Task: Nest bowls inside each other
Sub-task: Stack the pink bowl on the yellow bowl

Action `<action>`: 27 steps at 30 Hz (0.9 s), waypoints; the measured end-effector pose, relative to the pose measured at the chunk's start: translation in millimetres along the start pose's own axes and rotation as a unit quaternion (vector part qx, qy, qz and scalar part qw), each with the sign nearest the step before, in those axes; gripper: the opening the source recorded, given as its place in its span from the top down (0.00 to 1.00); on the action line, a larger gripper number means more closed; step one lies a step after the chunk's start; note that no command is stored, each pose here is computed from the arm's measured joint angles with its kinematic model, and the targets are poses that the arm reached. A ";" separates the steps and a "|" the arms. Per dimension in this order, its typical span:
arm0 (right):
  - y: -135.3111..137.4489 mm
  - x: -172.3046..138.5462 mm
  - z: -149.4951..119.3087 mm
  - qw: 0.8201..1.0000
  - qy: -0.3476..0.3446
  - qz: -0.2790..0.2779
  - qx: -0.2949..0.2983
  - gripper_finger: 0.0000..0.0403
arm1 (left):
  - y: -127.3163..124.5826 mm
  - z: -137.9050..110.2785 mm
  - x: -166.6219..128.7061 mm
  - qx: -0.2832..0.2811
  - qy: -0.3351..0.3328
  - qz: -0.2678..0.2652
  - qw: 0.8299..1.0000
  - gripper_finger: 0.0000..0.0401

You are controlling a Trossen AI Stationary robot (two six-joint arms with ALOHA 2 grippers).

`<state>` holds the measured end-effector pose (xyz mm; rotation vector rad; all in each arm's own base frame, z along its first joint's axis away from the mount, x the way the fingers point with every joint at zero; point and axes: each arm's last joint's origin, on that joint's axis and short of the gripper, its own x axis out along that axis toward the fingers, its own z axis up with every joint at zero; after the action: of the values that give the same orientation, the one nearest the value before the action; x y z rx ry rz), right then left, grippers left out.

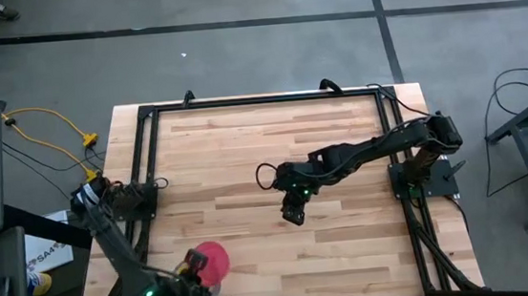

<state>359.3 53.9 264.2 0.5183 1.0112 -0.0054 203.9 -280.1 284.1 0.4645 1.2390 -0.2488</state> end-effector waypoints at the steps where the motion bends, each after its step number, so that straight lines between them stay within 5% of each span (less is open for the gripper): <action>1: 1.8 0.3 -0.5 1.000 -0.002 0.003 -0.002 0.67 | -4.8 -2.4 -1.6 -0.007 -0.002 -0.001 1.000 1.00; 14: 13.5 2.2 -3.8 1.000 -0.021 0.003 -0.003 0.67 | -32.9 -17.0 -8.3 -0.084 0.000 -0.019 0.996 1.00; 27: 29.7 4.3 -12.8 1.000 -0.030 0.007 0.000 0.67 | -52.1 -15.3 27.2 -0.083 0.076 -0.032 0.993 1.00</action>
<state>358.5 86.4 267.6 0.5218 0.9495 -0.0088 177.3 -317.0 243.9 0.3047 1.4121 -0.1643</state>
